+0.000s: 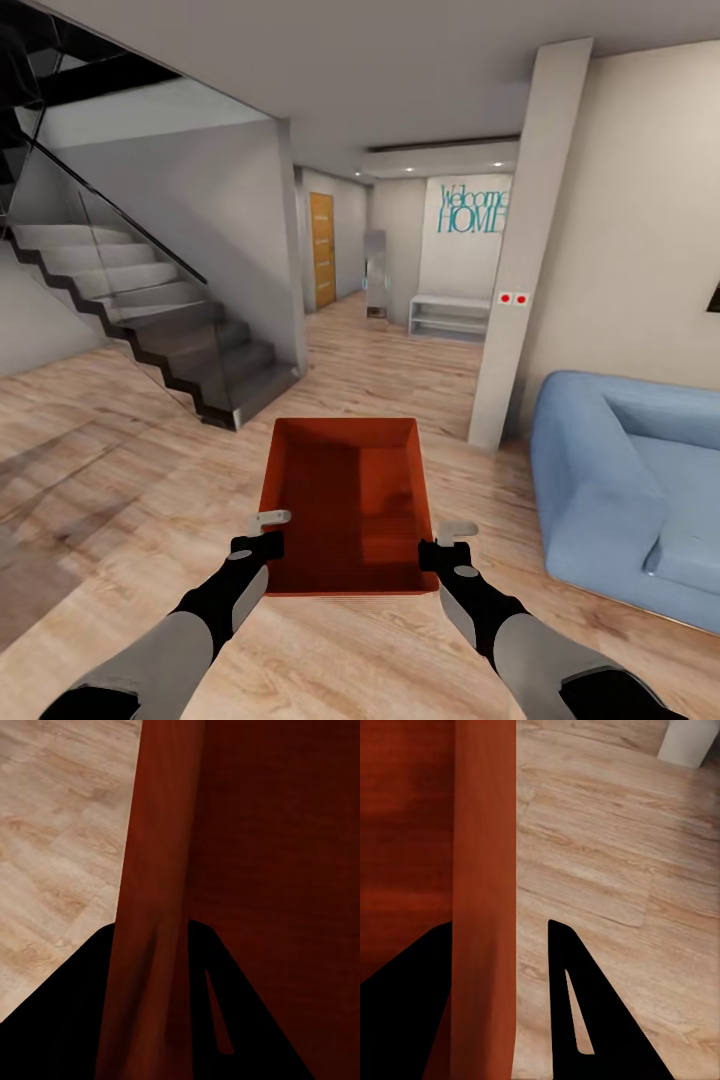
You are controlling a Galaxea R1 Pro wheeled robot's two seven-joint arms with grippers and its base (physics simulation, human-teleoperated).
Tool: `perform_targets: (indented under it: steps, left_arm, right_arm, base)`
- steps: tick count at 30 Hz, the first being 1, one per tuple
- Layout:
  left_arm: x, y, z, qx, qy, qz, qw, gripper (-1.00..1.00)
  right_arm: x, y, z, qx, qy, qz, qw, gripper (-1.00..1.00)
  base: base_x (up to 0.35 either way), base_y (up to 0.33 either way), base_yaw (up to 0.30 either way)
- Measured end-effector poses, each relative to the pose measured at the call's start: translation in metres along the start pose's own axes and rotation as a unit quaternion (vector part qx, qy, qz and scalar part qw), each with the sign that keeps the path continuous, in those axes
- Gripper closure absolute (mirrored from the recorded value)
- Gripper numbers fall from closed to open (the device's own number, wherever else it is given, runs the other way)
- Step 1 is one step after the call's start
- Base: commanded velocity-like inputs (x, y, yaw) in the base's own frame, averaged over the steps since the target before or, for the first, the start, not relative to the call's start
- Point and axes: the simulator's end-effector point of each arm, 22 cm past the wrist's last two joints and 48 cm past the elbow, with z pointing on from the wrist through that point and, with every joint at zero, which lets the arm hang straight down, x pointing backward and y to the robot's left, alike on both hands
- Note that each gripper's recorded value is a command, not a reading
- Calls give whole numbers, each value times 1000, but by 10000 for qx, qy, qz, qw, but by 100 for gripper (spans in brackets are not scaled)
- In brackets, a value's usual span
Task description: Move the two storage containers from the living room to the garage. In the garage, place one container on the floor and stack the other container on top of it (either order is fine).
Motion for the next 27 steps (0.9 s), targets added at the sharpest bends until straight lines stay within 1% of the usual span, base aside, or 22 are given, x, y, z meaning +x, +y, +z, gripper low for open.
perform_targets:
  steps: [27]
  left_arm:
    - [0,0,0,-1,-4,-3,10000,100]
  right_arm:
    - [0,0,0,0,-4,-1,10000,100]
  base:
    - [322,0,0]
